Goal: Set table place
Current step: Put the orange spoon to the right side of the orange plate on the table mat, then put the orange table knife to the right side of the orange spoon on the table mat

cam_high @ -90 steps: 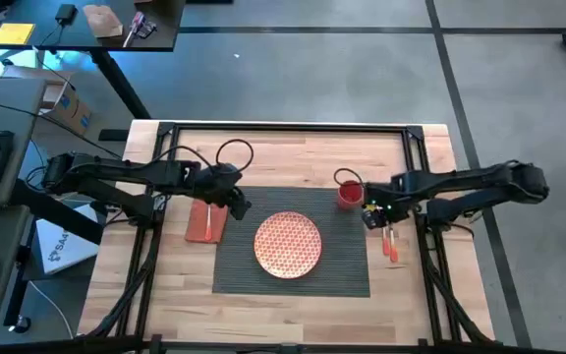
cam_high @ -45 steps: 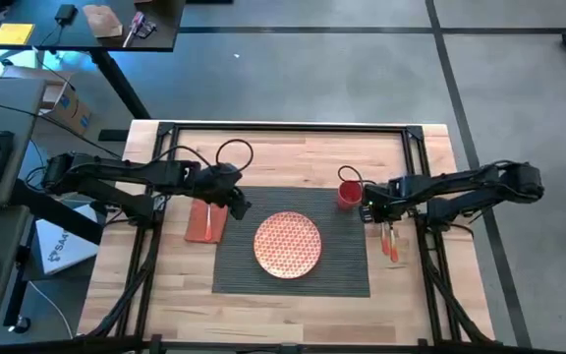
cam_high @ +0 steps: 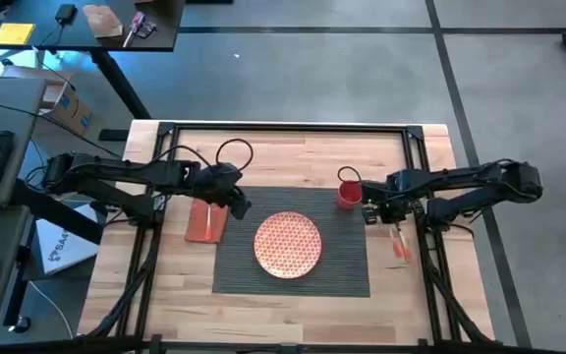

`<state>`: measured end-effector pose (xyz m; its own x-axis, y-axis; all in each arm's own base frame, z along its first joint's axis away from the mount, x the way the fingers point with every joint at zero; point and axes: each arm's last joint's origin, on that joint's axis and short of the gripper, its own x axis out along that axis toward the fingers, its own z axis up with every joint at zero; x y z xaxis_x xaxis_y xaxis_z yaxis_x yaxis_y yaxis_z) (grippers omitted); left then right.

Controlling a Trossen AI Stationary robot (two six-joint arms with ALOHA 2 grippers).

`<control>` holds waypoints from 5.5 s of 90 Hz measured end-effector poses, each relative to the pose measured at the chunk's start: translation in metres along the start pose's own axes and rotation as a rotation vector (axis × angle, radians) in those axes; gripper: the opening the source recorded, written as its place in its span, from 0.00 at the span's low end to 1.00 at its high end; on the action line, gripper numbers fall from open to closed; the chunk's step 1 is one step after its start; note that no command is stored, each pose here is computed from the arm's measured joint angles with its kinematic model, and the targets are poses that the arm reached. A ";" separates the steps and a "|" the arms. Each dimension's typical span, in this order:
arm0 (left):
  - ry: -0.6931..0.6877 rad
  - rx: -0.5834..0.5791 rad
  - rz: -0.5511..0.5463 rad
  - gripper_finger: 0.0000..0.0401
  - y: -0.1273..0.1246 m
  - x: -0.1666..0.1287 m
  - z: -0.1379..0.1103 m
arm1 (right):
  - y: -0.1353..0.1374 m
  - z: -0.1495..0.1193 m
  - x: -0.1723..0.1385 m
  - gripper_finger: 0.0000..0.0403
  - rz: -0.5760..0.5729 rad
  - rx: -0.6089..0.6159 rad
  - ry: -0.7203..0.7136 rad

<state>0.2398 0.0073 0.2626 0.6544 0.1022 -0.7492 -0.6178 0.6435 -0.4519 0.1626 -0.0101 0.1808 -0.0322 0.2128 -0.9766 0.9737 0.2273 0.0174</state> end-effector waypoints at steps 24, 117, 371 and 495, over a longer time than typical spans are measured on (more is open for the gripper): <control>0.021 -0.001 -0.030 0.38 -0.001 0.000 0.000 | 0.046 -0.046 -0.020 0.00 0.269 -0.047 0.016; 0.157 0.109 -0.256 0.38 -0.011 -0.001 -0.002 | 0.170 -0.020 0.043 0.01 0.244 0.166 -0.309; 0.131 0.091 -0.280 0.38 -0.013 -0.002 0.001 | 0.007 -0.103 0.078 0.00 -0.510 0.073 -0.211; 0.159 0.071 -0.372 0.38 -0.018 -0.003 0.003 | 0.072 -0.155 0.084 0.46 -0.104 0.112 -0.544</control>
<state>0.2502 -0.0029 0.2745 0.7481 -0.2623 -0.6095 -0.3169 0.6658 -0.6755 0.1949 0.1715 0.1337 -0.0370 -0.3322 -0.9425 0.9906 0.1121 -0.0784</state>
